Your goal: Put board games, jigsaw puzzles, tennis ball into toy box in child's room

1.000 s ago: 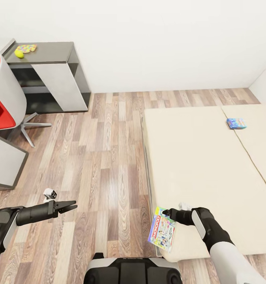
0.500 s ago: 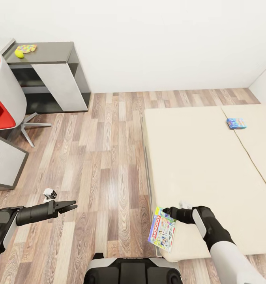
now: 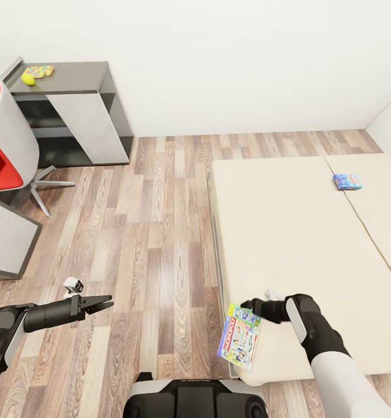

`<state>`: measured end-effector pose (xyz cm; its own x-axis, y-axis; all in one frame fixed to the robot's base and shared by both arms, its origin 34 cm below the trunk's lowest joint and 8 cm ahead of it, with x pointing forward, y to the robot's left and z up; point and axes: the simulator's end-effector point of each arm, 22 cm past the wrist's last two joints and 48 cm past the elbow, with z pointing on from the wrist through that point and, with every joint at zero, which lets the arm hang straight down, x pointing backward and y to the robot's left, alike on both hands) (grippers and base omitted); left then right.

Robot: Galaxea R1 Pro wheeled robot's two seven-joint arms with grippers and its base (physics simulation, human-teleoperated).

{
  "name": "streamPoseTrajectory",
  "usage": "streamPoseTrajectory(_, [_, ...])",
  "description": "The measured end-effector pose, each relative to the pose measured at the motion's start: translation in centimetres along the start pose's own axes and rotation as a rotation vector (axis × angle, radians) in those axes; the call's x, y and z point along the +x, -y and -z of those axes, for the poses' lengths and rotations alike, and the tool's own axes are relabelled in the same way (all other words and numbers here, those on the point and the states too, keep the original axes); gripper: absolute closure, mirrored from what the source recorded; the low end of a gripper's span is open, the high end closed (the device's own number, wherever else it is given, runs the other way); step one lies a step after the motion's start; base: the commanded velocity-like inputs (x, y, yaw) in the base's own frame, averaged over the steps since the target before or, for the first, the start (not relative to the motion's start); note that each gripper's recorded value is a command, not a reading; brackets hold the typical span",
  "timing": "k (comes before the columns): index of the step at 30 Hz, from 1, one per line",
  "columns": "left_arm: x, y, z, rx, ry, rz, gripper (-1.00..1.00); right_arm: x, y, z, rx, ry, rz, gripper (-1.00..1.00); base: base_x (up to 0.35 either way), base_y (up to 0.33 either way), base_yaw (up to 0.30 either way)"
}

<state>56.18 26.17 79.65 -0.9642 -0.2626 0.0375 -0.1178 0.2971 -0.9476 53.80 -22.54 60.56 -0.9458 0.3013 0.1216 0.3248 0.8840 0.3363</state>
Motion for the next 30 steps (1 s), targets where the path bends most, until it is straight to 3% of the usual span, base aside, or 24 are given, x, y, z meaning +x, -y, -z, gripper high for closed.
streamPoseTrajectory(3, [0.0, 0.0, 0.0, 0.0, 0.0, 0.0, -1.0, 0.8, -0.2, 0.0, -0.003, -0.035, -0.009, -1.0, 0.0, 0.0, 0.0])
streamPoseTrajectory(9, [0.0, 0.0, 0.0, 0.0, 0.0, 0.001, -1.0, 1.0, -0.1, 0.0, 0.005, -0.045, 0.0, -1.0, 0.0, 0.0, 0.0])
streamPoseTrajectory(19, [0.0, 0.2, 0.0, 0.0, 0.0, -0.002, -1.0, -0.6, 0.0, 0.0, 0.007, 0.033, 0.02, -1.0, 0.0, 0.0, -0.061])
streamPoseTrajectory(30, [-0.3, 0.8, 0.2, 0.003, 0.004, -0.015, -1.0, -1.3, -0.4, 0.6, -0.001, 0.058, 0.025, -1.0, 0.0, 0.0, -0.151])
